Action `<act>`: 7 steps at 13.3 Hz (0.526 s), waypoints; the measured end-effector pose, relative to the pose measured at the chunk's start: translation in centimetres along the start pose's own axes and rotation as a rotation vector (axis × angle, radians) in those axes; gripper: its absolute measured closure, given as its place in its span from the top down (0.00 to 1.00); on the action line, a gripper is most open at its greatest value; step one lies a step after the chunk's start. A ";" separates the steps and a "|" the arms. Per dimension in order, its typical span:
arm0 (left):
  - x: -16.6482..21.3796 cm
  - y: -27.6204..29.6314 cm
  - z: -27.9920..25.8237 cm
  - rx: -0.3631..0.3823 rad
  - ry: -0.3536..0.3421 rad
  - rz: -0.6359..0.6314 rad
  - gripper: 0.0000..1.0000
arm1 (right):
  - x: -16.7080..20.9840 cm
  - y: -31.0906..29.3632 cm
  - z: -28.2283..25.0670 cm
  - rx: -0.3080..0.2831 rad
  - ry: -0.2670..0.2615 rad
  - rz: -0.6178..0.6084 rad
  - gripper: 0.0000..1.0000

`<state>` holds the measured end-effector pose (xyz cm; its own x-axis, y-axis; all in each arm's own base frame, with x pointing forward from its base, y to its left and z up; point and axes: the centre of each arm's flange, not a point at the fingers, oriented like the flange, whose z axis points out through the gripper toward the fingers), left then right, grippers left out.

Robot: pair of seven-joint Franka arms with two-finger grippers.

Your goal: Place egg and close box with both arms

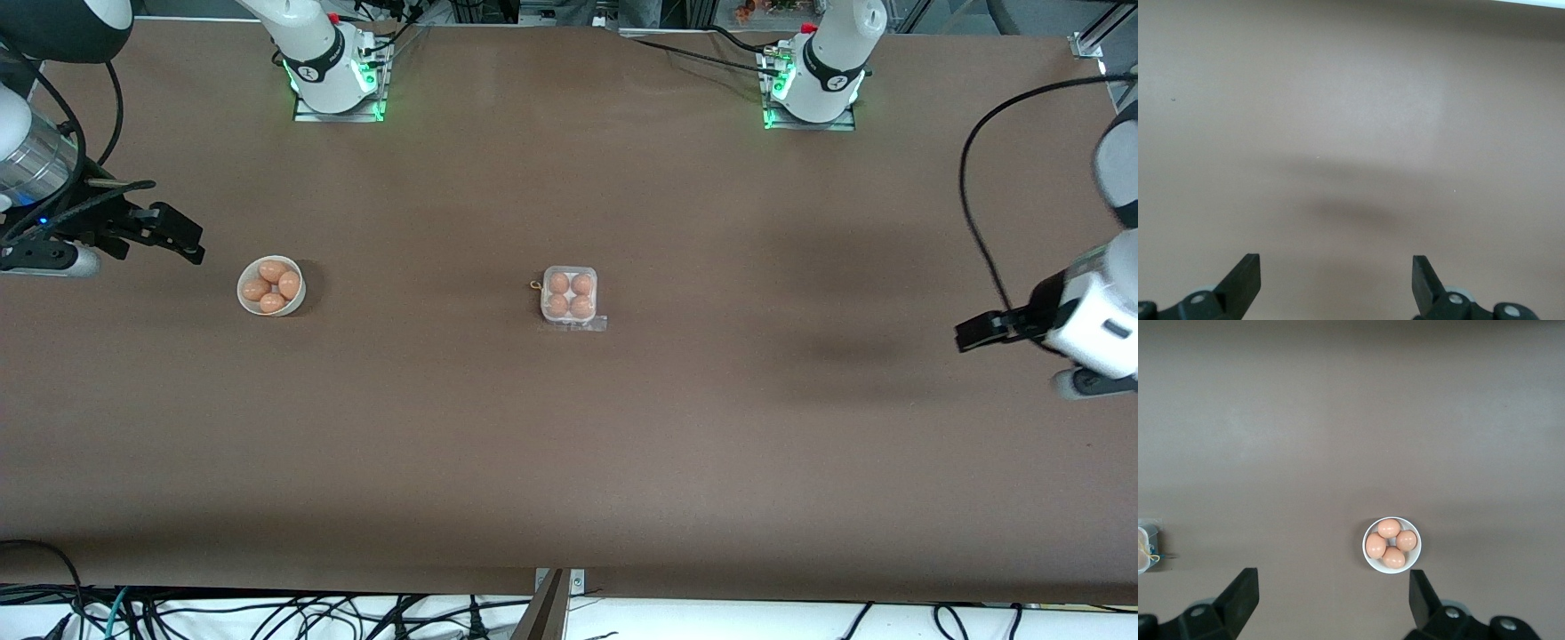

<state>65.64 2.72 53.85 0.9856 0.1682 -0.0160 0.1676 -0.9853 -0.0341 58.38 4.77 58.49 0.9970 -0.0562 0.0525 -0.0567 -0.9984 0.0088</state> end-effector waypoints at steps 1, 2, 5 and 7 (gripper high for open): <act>-0.7 -1.5 -0.9 -0.025 0.002 -0.005 1.00 | 0.0 0.0 0.0 0.000 0.000 0.000 1.00; -1.4 -2.5 -1.5 -0.037 0.002 -0.003 1.00 | 0.0 0.0 0.0 0.000 0.000 0.000 1.00; -3.9 -3.1 -1.4 -0.048 -0.029 0.011 1.00 | 0.0 0.0 0.0 0.000 0.000 0.000 1.00; -5.0 -2.8 -0.2 -0.050 -0.060 0.019 1.00 | 0.0 0.0 0.0 0.000 0.000 0.000 1.00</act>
<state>60.19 4.64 54.23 0.9858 0.1501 -0.0756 0.1517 -0.9883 0.0162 58.38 4.77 58.49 0.9970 -0.0562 0.0526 -0.0567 -0.9984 0.0088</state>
